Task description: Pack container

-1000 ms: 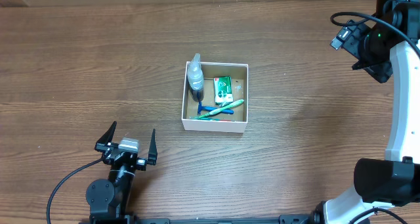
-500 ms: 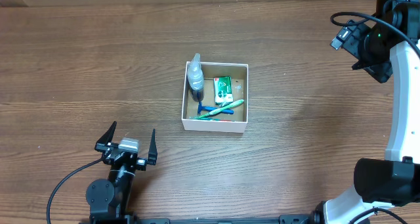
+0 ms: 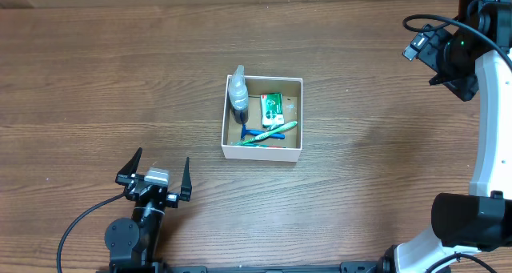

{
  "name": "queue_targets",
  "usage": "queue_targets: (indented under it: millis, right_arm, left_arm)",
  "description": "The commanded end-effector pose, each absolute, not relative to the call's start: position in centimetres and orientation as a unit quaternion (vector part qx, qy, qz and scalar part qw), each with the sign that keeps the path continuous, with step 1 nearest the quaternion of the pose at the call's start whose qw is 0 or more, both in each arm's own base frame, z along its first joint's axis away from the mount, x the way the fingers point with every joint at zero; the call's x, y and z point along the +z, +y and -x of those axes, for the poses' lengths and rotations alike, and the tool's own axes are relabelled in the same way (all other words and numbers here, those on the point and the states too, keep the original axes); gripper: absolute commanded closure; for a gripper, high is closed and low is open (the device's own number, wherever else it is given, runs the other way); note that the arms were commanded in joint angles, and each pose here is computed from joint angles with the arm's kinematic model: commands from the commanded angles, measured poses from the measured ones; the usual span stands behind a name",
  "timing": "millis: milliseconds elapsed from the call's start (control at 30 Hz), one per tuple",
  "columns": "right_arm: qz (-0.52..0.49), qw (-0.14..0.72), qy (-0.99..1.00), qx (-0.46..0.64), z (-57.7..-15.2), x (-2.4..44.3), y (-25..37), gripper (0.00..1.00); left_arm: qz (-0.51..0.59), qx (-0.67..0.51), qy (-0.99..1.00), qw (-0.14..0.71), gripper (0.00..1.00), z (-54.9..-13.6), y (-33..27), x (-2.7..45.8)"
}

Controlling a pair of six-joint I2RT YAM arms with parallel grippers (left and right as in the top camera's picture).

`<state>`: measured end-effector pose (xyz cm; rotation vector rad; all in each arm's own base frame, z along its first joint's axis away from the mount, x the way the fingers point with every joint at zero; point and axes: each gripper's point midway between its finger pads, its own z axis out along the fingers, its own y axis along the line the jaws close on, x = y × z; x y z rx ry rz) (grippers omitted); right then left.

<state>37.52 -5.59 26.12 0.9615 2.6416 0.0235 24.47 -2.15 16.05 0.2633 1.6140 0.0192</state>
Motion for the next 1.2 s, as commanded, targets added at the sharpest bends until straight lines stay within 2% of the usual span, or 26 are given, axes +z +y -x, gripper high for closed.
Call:
queue_targets:
  millis: [0, 233, 467, 567, 733, 867, 1000, 1167]
  right_arm:
    - [-0.323, 0.212, 0.922, 0.022, -36.3, 29.6, -4.6, 0.00]
    - [-0.299, 0.305, 0.903, 0.051, -32.1, 36.1, -2.8, 0.00]
    - [-0.253, 0.417, 0.868, 0.096, -24.7, 42.8, -0.5, 0.00]
    - [-0.253, 0.437, 0.857, 0.101, -21.7, 43.1, -0.6, 0.00]
    - [-0.261, 0.440, 0.855, 0.084, -17.2, 39.2, -1.4, 0.00]
    - [-0.237, 0.543, 0.797, 0.114, -18.5, 40.0, -1.2, 0.00]
    - [-0.114, 0.648, 0.738, 0.152, -20.3, 40.0, 1.4, 0.00]
    - [-0.008, 0.701, 0.691, 0.173, -21.2, 36.8, 4.0, 0.00]
  left_arm:
    - [-0.117, 0.020, 0.717, 0.687, 0.00, -24.5, -1.8, 16.1]
    - [-0.117, 0.020, 0.717, 0.687, 0.00, -24.5, -1.8, 16.1]
    - [-0.117, 0.020, 0.717, 0.687, 0.00, -24.5, -1.8, 16.1]
    - [-0.117, 0.020, 0.717, 0.687, 0.00, -24.5, -1.8, 16.1]
    - [-0.117, 0.020, 0.717, 0.687, 0.00, -24.5, -1.8, 16.1]
    - [-0.117, 0.020, 0.717, 0.687, 0.00, -24.5, -1.8, 16.1]
    - [-0.117, 0.020, 0.717, 0.687, 0.00, -24.5, -1.8, 16.1]
    - [-0.117, 0.020, 0.717, 0.687, 0.00, -24.5, -1.8, 16.1]
